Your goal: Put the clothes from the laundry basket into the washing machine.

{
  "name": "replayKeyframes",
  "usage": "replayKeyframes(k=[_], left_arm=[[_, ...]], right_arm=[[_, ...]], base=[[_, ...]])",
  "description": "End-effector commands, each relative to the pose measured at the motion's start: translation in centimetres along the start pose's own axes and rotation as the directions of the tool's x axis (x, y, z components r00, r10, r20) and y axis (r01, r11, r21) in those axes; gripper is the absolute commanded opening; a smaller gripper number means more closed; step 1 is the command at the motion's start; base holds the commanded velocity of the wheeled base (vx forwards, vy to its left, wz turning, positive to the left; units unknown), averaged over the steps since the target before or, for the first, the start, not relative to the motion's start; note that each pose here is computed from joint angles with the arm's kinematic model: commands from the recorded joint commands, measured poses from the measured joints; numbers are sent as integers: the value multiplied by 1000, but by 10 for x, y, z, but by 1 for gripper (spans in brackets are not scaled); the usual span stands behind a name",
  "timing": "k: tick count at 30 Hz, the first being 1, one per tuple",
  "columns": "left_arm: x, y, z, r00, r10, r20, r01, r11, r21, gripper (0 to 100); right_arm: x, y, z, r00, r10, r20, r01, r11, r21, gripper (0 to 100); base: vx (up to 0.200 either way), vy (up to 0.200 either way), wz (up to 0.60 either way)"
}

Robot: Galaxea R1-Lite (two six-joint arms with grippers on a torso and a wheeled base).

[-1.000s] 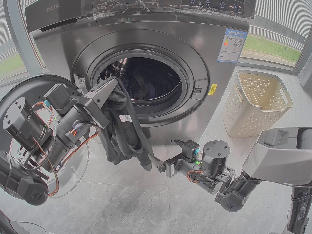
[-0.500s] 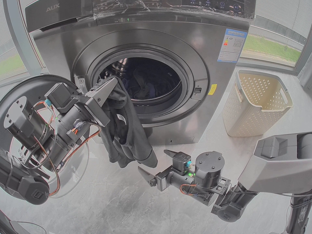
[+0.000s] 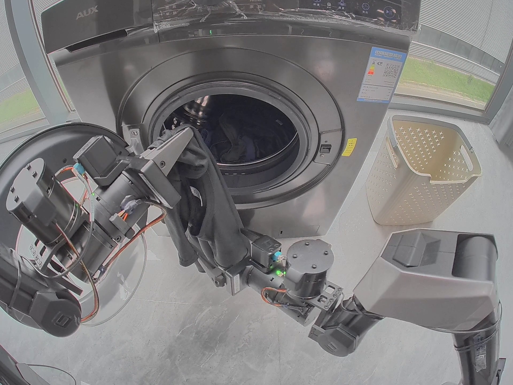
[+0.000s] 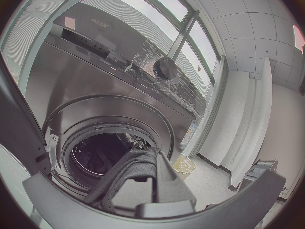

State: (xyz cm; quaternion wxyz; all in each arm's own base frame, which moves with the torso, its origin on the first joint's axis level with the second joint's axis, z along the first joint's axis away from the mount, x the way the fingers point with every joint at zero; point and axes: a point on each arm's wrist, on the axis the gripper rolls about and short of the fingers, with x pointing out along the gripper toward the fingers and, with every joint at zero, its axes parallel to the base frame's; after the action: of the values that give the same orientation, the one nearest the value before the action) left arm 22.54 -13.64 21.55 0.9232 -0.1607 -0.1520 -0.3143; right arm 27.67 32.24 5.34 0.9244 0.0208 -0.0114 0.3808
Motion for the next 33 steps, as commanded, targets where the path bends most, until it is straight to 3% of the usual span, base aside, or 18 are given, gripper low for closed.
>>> replayKeyframes(k=[1, 2, 3, 12, 16, 24, 27, 33], left_arm=[[0, 0, 0, 1000, 0, -1, 0, 1000, -1, 0], [0, 0, 0, 1000, 0, -1, 0, 1000, -1, 0], [0, 0, 0, 1000, 0, -1, 0, 1000, -1, 0], [0, 1, -1, 1000, 2, -6, -2, 1000, -2, 0], [-1, 4, 0, 1000, 13, -2, -13, 1000, 3, 0], [-3, 7, 0, 1000, 26, -5, -26, 1000, 8, 0], [-4, 7, 1, 1000, 27, -5, -27, 1000, 8, 0], [-10, 9, -2, 999, 38, -24, -38, 999, 11, 0]], right_arm=[[26, -6, -26, 1000, -15, 12, 15, 1000, -5, 100], [26, -6, -26, 1000, -15, 12, 15, 1000, -5, 100], [32, -8, -27, 999, -19, 29, 20, 1000, -3, 0], [36, -9, -18, 997, -32, 69, 32, 999, 5, 0], [20, -10, -1, 997, -35, 65, 35, 999, 9, 0], [-41, -40, 50, 994, -98, 52, 98, 995, 3, 0], [-56, -53, 59, 990, -130, 50, 130, 991, 6, 0], [-70, -61, 71, 987, -138, 82, 137, 990, 18, 0]], base=[[0, 0, 0], [0, 0, 0], [0, 0, 0], [0, 0, 0], [0, 0, 0], [0, 0, 0], [0, 0, 0], [0, 0, 0]])
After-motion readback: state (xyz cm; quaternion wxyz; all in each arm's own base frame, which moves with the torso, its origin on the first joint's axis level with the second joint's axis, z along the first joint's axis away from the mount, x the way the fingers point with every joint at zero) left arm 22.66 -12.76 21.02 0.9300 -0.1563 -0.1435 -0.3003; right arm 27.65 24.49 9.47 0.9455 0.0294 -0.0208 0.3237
